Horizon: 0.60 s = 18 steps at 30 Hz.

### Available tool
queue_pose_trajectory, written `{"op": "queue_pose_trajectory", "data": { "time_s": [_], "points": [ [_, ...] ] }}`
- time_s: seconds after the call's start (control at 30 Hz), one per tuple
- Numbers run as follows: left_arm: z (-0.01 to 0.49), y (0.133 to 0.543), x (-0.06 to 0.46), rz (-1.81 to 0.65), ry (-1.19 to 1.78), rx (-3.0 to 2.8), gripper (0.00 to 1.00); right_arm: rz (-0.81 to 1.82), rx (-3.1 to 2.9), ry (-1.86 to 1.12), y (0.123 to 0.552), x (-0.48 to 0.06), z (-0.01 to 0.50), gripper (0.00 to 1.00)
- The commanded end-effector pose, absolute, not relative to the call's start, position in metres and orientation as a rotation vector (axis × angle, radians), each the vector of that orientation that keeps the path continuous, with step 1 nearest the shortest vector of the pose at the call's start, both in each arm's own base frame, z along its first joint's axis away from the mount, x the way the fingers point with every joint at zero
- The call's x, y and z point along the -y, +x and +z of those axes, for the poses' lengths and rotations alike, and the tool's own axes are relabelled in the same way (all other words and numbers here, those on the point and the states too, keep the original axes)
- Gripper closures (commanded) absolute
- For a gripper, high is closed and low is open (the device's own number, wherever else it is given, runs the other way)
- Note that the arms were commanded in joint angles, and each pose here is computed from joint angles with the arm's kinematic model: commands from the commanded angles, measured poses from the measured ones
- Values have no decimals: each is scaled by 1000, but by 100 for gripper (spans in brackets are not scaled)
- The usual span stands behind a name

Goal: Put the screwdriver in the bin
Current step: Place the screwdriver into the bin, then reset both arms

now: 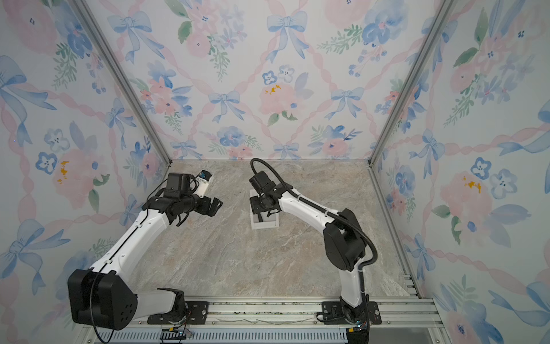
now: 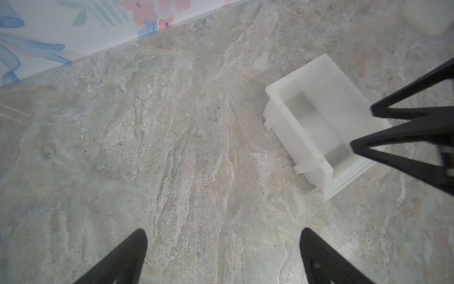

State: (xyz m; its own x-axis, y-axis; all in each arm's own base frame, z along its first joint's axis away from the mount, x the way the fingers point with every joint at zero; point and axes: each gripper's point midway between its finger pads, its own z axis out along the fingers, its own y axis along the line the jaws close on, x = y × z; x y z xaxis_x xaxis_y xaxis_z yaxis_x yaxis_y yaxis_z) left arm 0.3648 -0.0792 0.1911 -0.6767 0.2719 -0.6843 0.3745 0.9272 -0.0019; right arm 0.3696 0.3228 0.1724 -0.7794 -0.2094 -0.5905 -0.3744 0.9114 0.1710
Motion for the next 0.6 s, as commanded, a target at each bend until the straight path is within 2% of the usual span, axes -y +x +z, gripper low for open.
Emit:
{"op": "queue_pose_trajectory", "data": {
  "time_s": [0.0,0.07,0.1,0.3,0.57],
  "points": [
    [195,378,62,-171,276,-2357,2,427,-2359,-235,375,-272,218,17],
    [190,383,52,-175,185,-2352,2,447,-2312,-134,376,-236,226,5],
    [188,385,47,-173,147,-2343,2,452,-2286,-92,375,-217,229,2],
    [172,388,27,-96,18,-2231,2,291,-2230,-2,368,-126,225,3],
    [134,379,9,-23,-9,-2060,2,115,-2007,-47,367,-64,209,3]
  ]
}}
